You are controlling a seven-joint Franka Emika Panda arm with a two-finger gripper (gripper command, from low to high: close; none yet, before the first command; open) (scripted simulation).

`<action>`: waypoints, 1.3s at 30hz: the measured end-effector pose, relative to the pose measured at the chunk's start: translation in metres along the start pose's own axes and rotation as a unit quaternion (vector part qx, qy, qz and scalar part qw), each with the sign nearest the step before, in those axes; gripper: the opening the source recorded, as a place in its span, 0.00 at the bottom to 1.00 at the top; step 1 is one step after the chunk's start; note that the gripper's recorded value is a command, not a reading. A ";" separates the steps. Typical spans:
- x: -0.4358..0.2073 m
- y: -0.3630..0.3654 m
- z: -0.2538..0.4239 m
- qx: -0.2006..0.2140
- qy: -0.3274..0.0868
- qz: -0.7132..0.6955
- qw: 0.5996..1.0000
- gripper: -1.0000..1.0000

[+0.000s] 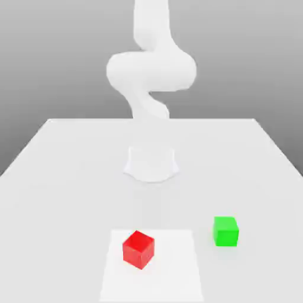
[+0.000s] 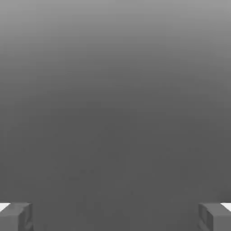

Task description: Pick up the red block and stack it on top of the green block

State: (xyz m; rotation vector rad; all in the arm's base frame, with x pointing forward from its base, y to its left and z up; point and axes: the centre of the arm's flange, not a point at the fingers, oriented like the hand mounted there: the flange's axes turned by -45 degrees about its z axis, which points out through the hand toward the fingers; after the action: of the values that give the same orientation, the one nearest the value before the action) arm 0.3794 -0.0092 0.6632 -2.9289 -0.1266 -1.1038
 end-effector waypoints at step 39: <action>-0.328 0.010 0.393 0.161 -0.313 -0.406 0.843 0.00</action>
State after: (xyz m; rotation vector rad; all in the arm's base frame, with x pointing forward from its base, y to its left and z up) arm 0.3933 -0.0281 0.1516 -2.7713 -1.4838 0.0005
